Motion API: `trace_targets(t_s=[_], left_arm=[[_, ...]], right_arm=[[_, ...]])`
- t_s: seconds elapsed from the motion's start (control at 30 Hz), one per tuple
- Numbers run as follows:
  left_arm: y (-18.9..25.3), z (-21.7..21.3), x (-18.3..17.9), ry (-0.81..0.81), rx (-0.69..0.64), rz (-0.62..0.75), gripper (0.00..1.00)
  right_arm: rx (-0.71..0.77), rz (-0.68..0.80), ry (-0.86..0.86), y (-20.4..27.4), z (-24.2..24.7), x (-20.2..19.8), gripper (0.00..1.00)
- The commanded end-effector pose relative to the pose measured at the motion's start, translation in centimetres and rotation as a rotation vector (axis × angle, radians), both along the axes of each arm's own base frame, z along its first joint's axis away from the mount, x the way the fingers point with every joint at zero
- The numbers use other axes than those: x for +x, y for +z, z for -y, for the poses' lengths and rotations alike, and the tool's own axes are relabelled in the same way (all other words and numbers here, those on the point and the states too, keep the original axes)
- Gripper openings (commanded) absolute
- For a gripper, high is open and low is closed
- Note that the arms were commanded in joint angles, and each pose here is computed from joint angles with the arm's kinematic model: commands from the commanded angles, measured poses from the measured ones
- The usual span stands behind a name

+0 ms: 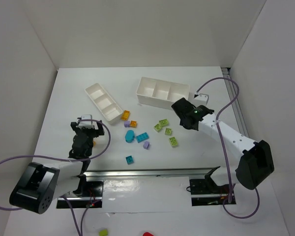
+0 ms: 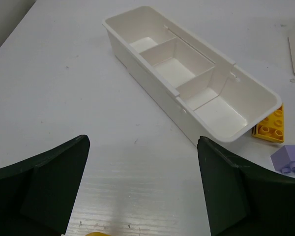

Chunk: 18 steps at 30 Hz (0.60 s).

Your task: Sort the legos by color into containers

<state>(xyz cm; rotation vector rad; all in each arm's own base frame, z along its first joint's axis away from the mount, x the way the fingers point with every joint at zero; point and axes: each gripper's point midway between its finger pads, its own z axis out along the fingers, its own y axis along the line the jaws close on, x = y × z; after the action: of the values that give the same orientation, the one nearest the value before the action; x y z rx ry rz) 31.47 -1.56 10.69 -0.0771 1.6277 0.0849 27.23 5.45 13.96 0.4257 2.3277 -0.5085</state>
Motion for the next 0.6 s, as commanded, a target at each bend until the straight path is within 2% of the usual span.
trace_targets(t_s=[0.0, 0.03, 0.1, 0.17, 0.2, 0.23, 0.3, 0.33, 0.4, 0.5, 0.53, 0.57], left_arm=[[-0.3, 0.0, -1.0, -0.011, -0.028, 0.027, 1.00], [0.0, -0.6, -0.7, 0.027, -0.028, 0.033, 1.00], [0.8, 0.1, -0.7, -0.002, 0.006, 0.036, 1.00], [0.8, 0.5, -0.4, 0.034, 0.017, -0.056, 1.00], [2.4, -0.8, -0.3, 0.143, -0.076, -0.041, 1.00], [3.1, -1.3, -0.3, 0.210, -0.094, -0.130, 1.00], [4.7, -1.8, -0.4, 0.271, -0.133, -0.173, 1.00], [8.1, -0.9, 0.4, 0.245, -0.196, -0.139, 1.00], [8.2, 1.2, -0.2, 0.119, -0.166, -0.243, 1.00], [11.5, 2.6, -0.2, 0.034, -0.121, -0.258, 1.00], [10.9, 1.4, -0.8, 0.115, -0.130, -0.301, 1.00], [12.2, 0.2, -1.0, 0.227, -0.200, -0.281, 1.00]], right_arm=[[0.067, 0.097, -0.020, 1.3, -0.3, -0.2, 1.00], [0.077, 0.112, -0.020, 1.3, -0.3, -0.1, 1.00], [0.093, 0.135, 0.008, 1.9, -0.5, 0.0, 1.00], [0.110, 0.155, 0.035, 2.3, -1.1, 0.4, 1.00], [0.114, 0.160, 0.056, 2.7, -1.3, 0.4, 1.00], [0.127, 0.169, 0.072, 2.7, -1.5, 0.5, 1.00], [0.147, 0.145, 0.149, 2.2, -2.4, 0.5, 1.00], [0.172, 0.157, 0.178, 2.3, -2.9, 0.5, 1.00], [0.246, 0.159, 0.265, 1.6, -4.5, 0.4, 1.00], [0.323, 0.155, 0.383, 0.4, -6.6, 0.1, 1.00], [0.356, 0.130, 0.433, -0.1, -7.5, -0.2, 1.00], [0.373, 0.120, 0.460, -0.5, -8.1, -0.4, 1.00]])
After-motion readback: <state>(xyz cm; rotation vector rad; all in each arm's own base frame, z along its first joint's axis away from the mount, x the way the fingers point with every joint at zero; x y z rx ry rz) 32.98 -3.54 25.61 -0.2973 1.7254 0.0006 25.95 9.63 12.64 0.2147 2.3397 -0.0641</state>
